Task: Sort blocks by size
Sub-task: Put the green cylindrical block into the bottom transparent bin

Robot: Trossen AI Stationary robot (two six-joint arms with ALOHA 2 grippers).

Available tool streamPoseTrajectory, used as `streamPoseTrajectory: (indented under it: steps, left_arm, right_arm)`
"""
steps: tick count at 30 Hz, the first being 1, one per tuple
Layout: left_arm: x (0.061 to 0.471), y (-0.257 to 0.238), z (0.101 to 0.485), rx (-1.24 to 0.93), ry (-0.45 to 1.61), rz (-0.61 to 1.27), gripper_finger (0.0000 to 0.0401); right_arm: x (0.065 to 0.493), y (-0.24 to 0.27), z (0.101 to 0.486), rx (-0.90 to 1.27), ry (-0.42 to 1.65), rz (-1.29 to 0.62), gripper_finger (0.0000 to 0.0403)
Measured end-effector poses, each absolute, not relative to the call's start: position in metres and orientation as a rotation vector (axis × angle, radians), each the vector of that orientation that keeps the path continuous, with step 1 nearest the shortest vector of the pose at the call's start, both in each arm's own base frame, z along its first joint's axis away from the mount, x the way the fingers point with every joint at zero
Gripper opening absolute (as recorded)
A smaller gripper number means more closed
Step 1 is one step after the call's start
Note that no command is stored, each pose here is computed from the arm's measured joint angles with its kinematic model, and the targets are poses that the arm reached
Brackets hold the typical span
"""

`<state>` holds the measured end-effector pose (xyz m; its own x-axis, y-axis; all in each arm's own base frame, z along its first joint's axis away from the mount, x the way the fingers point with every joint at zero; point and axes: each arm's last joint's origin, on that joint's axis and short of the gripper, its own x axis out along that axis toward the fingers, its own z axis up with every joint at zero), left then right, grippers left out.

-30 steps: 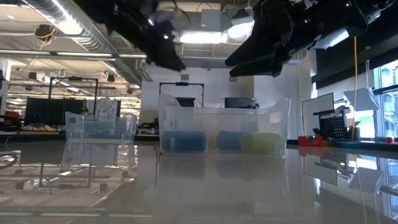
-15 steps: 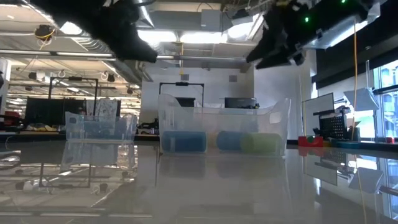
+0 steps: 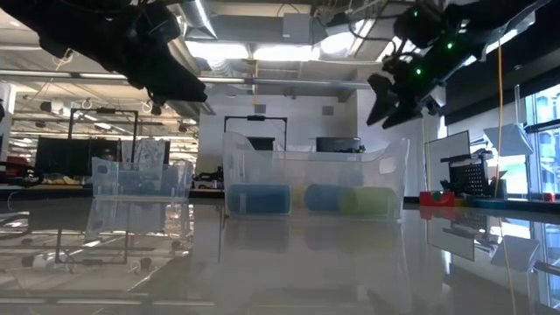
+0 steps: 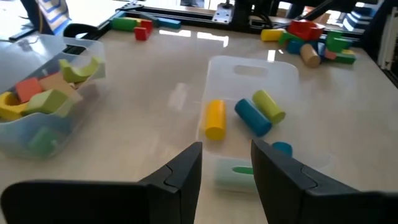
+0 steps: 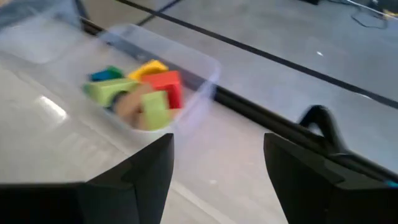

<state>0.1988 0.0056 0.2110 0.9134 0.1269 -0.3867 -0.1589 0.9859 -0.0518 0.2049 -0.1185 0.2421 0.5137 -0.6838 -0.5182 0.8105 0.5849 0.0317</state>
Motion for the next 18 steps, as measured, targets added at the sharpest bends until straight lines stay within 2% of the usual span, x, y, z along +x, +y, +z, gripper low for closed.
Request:
streamPoseTrajectory:
  steps: [12, 18]
  left_arm:
    - [0.199, 0.002, 0.211, -0.079, 0.394, 0.128, 0.0131]
    - [0.199, 0.002, 0.211, -0.077, 0.393, 0.137, 0.0131]
  right_arm:
    - [0.160, -0.177, 0.239, 0.320, 0.513, -1.143, 0.0246]
    - [0.149, -0.198, 0.222, 0.363, 0.583, -1.227, 0.0246]
